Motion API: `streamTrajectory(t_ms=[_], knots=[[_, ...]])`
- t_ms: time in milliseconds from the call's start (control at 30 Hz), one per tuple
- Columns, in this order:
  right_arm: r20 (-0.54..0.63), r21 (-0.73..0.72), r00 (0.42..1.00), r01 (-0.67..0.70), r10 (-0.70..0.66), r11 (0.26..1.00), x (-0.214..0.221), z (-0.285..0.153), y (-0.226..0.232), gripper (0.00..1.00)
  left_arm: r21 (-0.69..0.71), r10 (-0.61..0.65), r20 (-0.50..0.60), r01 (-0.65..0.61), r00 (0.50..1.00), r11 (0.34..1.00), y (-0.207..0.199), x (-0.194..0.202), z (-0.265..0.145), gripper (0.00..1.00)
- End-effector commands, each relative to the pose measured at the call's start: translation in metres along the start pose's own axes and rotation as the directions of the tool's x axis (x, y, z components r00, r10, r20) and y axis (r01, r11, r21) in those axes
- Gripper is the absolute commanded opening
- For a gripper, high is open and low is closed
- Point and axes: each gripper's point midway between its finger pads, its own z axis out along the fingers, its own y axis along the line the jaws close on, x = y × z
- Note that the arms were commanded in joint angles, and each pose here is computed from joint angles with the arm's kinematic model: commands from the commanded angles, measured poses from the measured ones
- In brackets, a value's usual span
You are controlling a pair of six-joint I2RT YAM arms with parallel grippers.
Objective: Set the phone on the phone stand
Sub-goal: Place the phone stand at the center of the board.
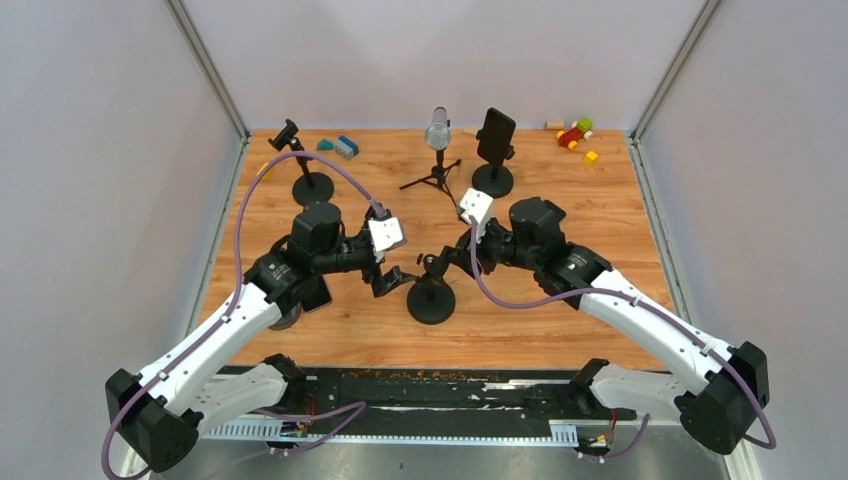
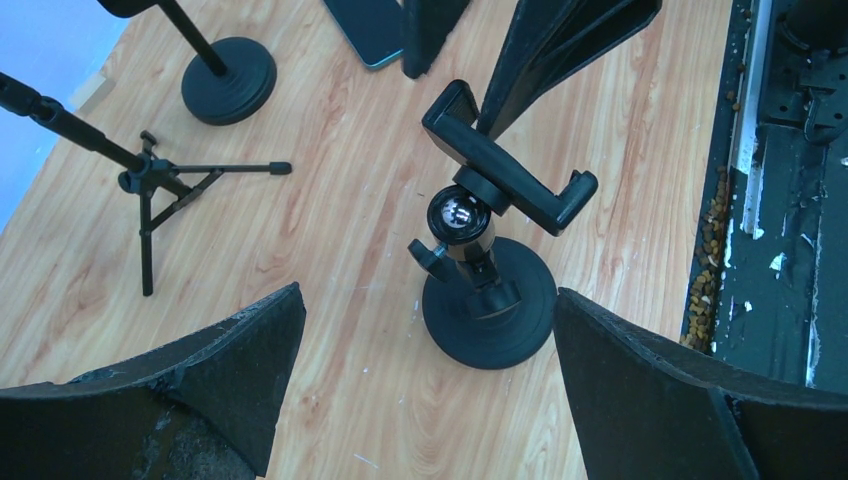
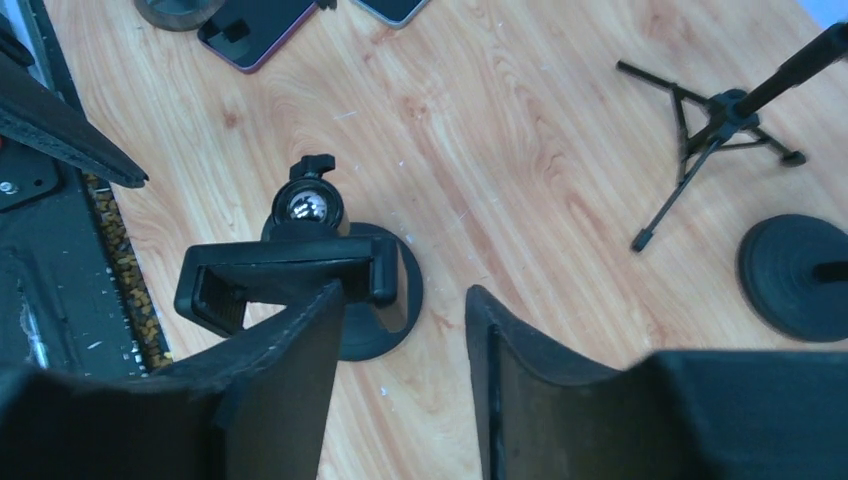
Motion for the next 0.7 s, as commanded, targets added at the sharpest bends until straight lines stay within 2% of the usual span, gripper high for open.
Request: streamTrajectory(t_ms=[0, 67, 133, 233, 433, 667], knots=[[0.116, 0.029, 0.992, 0.055, -0.058, 0.998, -0.032, -0.011, -0.003, 0.60, 0.009, 0.035, 0.029, -0.035, 0.999, 0.999, -0.001, -0.008, -0.003, 1.00], [0.118, 0.020, 0.990, 0.079, -0.081, 0.997, -0.032, -0.015, -0.001, 0.74, 0.007, 0.037, 0.034, -0.037, 0.999, 0.999, -0.001, -0.009, -0.004, 1.00], [0.127, 0.024, 0.986, 0.105, -0.107, 0.994, -0.035, -0.022, -0.001, 0.77, 0.005, 0.038, 0.039, -0.038, 0.999, 0.999, -0.002, -0.010, -0.005, 1.00], [0.145, 0.062, 0.983, 0.106, -0.114, 0.992, -0.039, -0.036, -0.011, 0.79, 0.001, 0.036, 0.048, -0.037, 0.998, 0.999, -0.002, -0.013, -0.007, 1.00], [0.156, 0.287, 0.987, -0.004, -0.043, 0.958, -0.037, -0.068, -0.069, 0.79, -0.041, 0.009, 0.065, -0.006, 0.998, 0.999, 0.005, -0.020, -0.009, 1.00], [0.168, 0.528, 0.970, -0.239, 0.175, 0.815, -0.006, -0.096, -0.154, 0.80, -0.096, -0.038, 0.104, 0.048, 0.994, 0.994, 0.014, -0.036, -0.014, 1.00]])
